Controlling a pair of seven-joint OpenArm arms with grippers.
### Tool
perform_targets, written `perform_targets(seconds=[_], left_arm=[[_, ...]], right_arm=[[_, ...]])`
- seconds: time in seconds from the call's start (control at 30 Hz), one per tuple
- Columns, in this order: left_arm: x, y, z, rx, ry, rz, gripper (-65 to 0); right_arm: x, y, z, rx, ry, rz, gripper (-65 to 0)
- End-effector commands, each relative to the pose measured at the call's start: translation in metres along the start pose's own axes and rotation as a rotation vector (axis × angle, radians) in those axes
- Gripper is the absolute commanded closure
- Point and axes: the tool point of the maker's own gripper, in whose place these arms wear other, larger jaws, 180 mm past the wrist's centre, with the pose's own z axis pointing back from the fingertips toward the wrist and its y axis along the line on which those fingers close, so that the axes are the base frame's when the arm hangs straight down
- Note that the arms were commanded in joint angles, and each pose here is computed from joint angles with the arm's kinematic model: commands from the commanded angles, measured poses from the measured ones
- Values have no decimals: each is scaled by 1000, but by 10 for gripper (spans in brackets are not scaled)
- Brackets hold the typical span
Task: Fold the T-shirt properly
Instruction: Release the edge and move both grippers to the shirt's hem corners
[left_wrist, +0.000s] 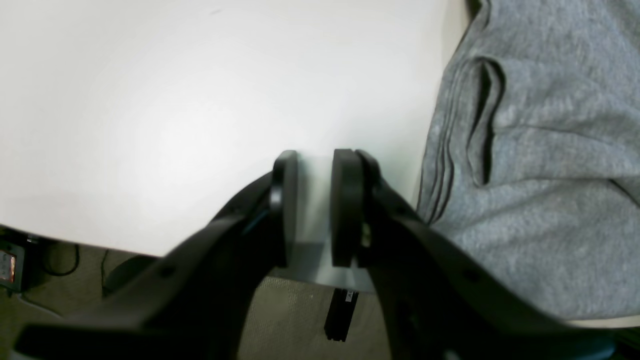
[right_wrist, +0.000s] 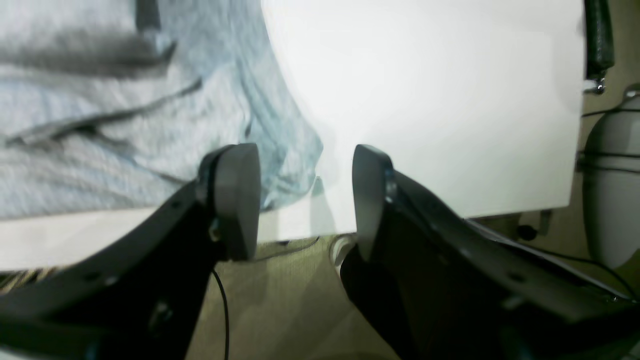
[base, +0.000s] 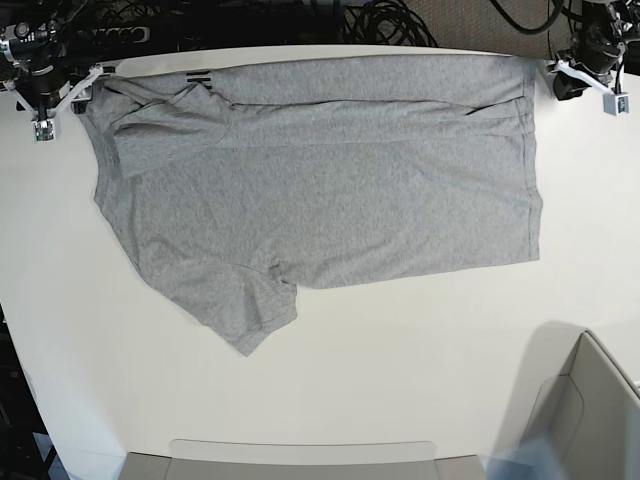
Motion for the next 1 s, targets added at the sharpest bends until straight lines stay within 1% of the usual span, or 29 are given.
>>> perform_targets(seconds=[0.0, 0.07, 0.1, 0.17, 0.2, 0.23, 0.3, 0.37, 0.47, 0.53, 0.63, 0.7, 0.83, 0.9, 0.97], left_arm=[[12, -2, 6, 6, -16, -42, -139], [33, -17, 10, -16, -71, -83, -139], [51, -29, 11, -35, -118, -111, -139], [76, -50, 10, -70, -195, -118, -139], [89, -60, 10, -88, -235, -118, -139], [101, -69, 8, -103, -252, -125, -139], [115, -87, 0, -141, -241, -144, -139], [135, -107, -7, -178, -242, -162, -139], [150, -136, -19, -205, -236, -195, -139], [156, -143, -25, -180, -234, -218, -139], [160, -157, -37, -134, -225, -264, -139], [159, -165, -44, -103, -211, -297, -139], [155, -176, -51, -85, -195, -310, -139], [153, -178, -52, -87, -194, -307, -139], [154, -179, -52, -88, -194, -306, -139]], right_arm=[[17, -5, 4, -14, -56, 19, -296], [38, -7, 2, -21, -110, 9, -296], [55, -10, 1, -30, -154, -3, -296], [89, -7, -2, -24, -226, -7, -296], [106, -1, -4, -12, -257, 15, -296], [124, 9, -5, 1, -283, 52, -296], [152, 26, -7, 12, -315, 120, -296], [176, 42, -14, 21, -325, 181, -296], [205, 62, -33, 53, -311, 205, -296], [219, 75, -47, 87, -293, 220, -296], [230, 97, -73, 166, -244, 241, -296], [233, 111, -89, 224, -206, 247, -296], [234, 138, -115, 320, -199, 238, -296], [226, 155, -126, 375, -200, 231, -295], [212, 171, -137, 426, -174, 223, -295]])
